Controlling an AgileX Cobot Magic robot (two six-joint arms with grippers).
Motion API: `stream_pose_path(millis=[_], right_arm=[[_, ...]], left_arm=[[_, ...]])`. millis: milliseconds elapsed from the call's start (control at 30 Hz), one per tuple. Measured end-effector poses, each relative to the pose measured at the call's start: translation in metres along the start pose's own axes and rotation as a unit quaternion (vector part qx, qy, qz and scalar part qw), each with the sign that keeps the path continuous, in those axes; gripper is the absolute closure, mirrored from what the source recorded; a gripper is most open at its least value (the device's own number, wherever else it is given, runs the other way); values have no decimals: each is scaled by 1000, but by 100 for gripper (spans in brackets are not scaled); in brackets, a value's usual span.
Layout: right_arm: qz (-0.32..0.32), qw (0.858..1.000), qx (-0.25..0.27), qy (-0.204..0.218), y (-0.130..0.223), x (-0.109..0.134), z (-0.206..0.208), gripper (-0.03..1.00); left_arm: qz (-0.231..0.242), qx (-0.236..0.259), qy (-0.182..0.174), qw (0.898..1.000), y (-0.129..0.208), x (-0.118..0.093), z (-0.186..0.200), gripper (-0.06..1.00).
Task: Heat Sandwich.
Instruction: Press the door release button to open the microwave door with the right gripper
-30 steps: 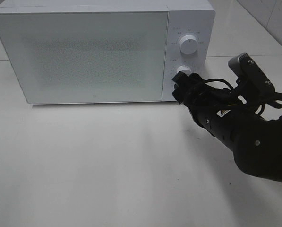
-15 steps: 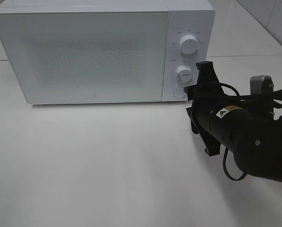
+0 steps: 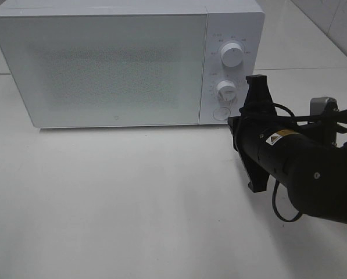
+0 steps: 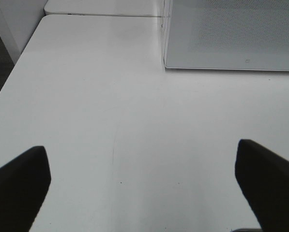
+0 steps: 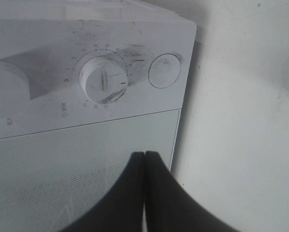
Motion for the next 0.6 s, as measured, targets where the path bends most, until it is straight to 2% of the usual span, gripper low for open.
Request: stream_pose_path(millis=[600], right_arm=[[-20, 999, -44, 16, -11, -22, -28, 97]], left_arm=[[0, 0, 0, 1000, 0, 0, 0, -1]])
Point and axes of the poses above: a point on each arm's last joint axis where the gripper is mounted, z pointing back along that axis away from the gripper, x along the wrist's bending axis when the last joint is at zero, y = z × x, the point moved 5 cm from there along -z, pointing out along that axis toward the gripper, and after that the axes turned 15 degrees about -z, right-handed, at the moved point
